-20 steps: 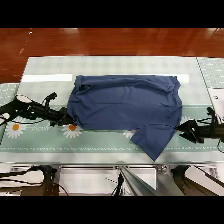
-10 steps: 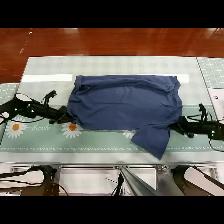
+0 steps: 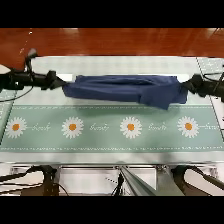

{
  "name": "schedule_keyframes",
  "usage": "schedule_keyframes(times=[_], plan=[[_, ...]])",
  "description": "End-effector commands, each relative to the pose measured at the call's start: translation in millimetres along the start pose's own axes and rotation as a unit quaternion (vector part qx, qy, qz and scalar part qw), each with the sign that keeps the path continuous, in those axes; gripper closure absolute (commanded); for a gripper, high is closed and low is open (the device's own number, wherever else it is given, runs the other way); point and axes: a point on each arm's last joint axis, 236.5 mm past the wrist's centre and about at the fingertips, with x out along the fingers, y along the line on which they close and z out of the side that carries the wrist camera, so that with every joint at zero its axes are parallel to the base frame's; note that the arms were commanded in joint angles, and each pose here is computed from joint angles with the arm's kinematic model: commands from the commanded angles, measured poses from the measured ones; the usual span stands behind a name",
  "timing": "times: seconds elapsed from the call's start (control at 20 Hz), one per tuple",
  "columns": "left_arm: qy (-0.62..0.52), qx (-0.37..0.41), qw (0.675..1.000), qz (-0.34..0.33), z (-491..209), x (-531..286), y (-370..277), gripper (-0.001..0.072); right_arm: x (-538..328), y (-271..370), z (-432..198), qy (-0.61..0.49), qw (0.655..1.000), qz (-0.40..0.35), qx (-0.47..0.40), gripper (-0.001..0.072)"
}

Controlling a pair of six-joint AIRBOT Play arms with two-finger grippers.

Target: Fold the shirts.

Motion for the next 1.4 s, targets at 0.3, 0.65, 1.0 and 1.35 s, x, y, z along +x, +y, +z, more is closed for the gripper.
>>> schedule_keyframes(times=[0.3, 0.65, 1.0, 1.35], plan=[[-0.04, -0.017, 0.999, -0.008, 71.2, 65.3, 25.4, 0.069, 63.8, -34.1, 75.4, -0.088, 0.995, -0.046, 0.029, 0.0687], [0.031, -0.094, 0.995, -0.03, 34.6, 112.7, 60.0, 0.0301, 99.4, -75.2, 48.3, -0.045, 0.995, -0.067, 0.062, 0.0584], [0.086, -0.094, 0.989, -0.082, 27.0, 67.1, 45.5, 0.0235, 33.1, -119.4, 75.1, -0.06, 0.983, -0.168, -0.054, 0.0241], [0.081, -0.054, 0.991, -0.095, 32.1, 30.9, 10.2, 0.0252, 46.6, -149.1, 13.6, 0.05, 0.985, -0.143, 0.087, 0.0097]])
